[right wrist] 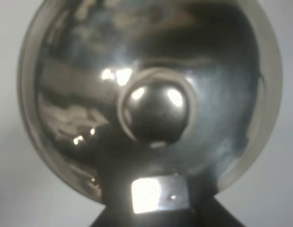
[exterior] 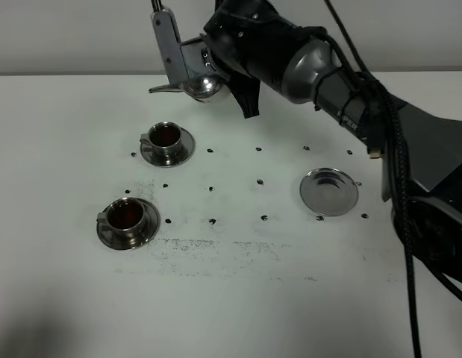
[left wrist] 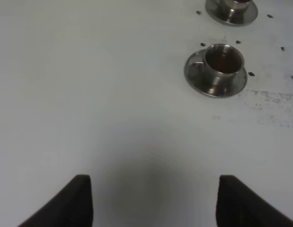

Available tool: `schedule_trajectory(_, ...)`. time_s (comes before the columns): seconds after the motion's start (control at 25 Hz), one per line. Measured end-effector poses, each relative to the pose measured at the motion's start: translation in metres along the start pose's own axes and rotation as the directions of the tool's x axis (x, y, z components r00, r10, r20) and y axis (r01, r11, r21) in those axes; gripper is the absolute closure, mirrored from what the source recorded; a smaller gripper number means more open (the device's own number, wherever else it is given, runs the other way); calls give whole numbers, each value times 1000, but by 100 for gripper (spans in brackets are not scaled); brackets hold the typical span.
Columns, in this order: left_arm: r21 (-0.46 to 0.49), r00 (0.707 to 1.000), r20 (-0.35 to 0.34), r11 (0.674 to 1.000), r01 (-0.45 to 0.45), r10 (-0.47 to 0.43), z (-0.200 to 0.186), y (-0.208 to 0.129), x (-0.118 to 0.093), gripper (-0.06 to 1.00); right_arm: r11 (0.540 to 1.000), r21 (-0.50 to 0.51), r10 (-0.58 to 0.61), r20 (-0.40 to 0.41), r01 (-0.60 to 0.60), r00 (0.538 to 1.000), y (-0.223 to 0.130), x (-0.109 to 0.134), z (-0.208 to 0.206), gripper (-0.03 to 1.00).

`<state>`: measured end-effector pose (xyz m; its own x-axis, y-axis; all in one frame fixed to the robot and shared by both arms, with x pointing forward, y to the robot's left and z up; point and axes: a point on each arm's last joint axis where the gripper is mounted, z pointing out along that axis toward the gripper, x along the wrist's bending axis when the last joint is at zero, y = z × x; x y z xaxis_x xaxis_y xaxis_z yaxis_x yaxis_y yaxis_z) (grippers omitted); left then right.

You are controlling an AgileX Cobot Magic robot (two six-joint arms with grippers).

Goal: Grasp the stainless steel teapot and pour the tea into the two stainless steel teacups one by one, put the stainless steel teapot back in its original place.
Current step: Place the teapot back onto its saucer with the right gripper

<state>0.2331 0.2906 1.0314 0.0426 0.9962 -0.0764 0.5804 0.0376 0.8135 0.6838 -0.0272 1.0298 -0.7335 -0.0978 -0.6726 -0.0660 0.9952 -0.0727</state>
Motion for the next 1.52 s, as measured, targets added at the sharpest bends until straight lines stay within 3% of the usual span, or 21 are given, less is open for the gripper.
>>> schedule_trajectory(0.28, 0, 1000, 0, 1000, 0, 0, 0, 0, 0, 40, 960, -83, 247, -195, -267, 949, -14, 35, -31, 79)
schedule_trajectory(0.52, 0, 1000, 0, 1000, 0, 0, 0, 0, 0, 40, 849, -7, 489, -367, -528, 791, -15, 67, -28, 79)
schedule_trajectory(0.64, 0, 1000, 0, 1000, 0, 0, 0, 0, 0, 40, 787, 54, 585, -383, -615, 715, -16, 74, -22, 79)
schedule_trajectory(0.76, 0, 1000, 0, 1000, 0, 0, 0, 0, 0, 40, 753, 83, 629, -383, -653, 676, -14, 78, -14, 79)
schedule_trajectory(1.24, 0, 1000, 0, 1000, 0, 0, 0, 0, 0, 40, 734, 157, 658, -405, -661, 634, -5, 103, 27, 79)
schedule_trajectory(1.52, 0, 1000, 0, 1000, 0, 0, 0, 0, 0, 40, 733, 160, 660, -404, -662, 633, -7, 100, 20, 79)
